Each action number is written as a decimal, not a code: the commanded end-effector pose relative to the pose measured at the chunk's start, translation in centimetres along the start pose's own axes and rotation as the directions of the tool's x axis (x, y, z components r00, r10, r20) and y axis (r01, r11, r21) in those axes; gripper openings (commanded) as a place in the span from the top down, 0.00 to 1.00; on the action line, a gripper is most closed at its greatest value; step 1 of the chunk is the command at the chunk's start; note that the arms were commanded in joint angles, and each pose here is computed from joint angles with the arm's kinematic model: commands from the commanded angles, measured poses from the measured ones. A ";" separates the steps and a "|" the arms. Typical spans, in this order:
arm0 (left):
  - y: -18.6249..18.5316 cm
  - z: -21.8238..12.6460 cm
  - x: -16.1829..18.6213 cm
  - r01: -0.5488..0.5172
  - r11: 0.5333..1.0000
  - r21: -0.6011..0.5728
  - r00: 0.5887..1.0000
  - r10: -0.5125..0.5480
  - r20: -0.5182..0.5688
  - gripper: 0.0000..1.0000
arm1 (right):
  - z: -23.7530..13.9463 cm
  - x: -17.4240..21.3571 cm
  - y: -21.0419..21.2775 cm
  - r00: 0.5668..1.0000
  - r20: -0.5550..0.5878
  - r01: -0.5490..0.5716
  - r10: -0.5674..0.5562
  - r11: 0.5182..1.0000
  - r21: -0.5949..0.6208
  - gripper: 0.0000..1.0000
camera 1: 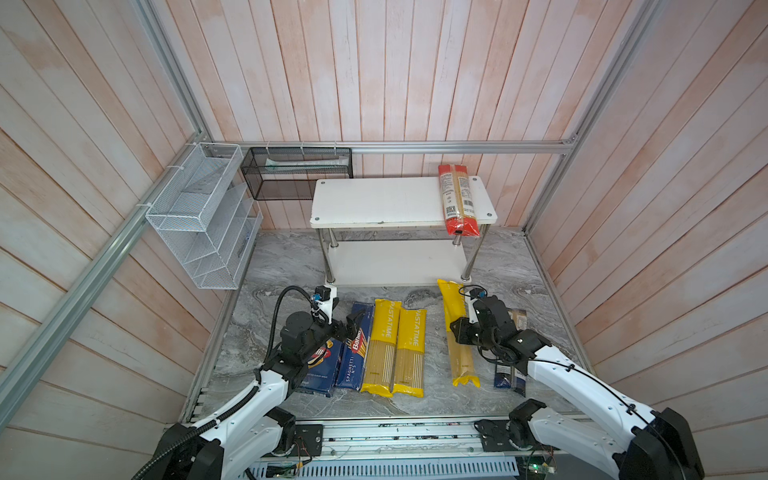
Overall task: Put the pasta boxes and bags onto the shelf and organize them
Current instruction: 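Lift the yellow PASTATIME bag off the table with the right gripper, then carry the hanging yellow bag up over the shelf top with the right gripper, then lower the yellow bag upright onto the shelf top beside the red bag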
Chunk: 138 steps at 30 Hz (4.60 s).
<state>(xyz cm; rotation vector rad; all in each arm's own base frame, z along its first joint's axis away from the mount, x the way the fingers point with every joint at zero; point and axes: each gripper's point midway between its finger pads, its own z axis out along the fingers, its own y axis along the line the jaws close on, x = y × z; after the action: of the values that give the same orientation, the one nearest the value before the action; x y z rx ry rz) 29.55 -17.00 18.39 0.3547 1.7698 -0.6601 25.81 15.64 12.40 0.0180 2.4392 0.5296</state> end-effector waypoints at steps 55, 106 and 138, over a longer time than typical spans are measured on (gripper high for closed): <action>-0.7 -0.2 -0.3 0.007 0.999 0.037 1.000 -0.008 0.022 0.00 | -12.5 -15.3 20.3 0.921 0.341 0.291 -0.190 0.916 -0.276 0.91; -0.6 -0.5 -0.5 0.006 1.000 0.023 0.999 -0.006 0.033 0.00 | -14.1 -33.0 23.0 0.836 0.522 0.333 -0.169 0.912 -0.238 0.93; -0.3 -0.5 -0.4 0.003 1.000 0.007 1.000 -0.003 0.029 0.00 | -10.1 -38.1 22.3 0.817 0.575 0.253 -0.043 0.923 -0.291 0.93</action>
<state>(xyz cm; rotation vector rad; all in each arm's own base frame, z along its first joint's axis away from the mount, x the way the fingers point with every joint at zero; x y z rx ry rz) 29.34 -16.92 19.30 0.3327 1.7370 -0.6818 46.98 27.68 44.52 -0.1756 1.9294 0.7138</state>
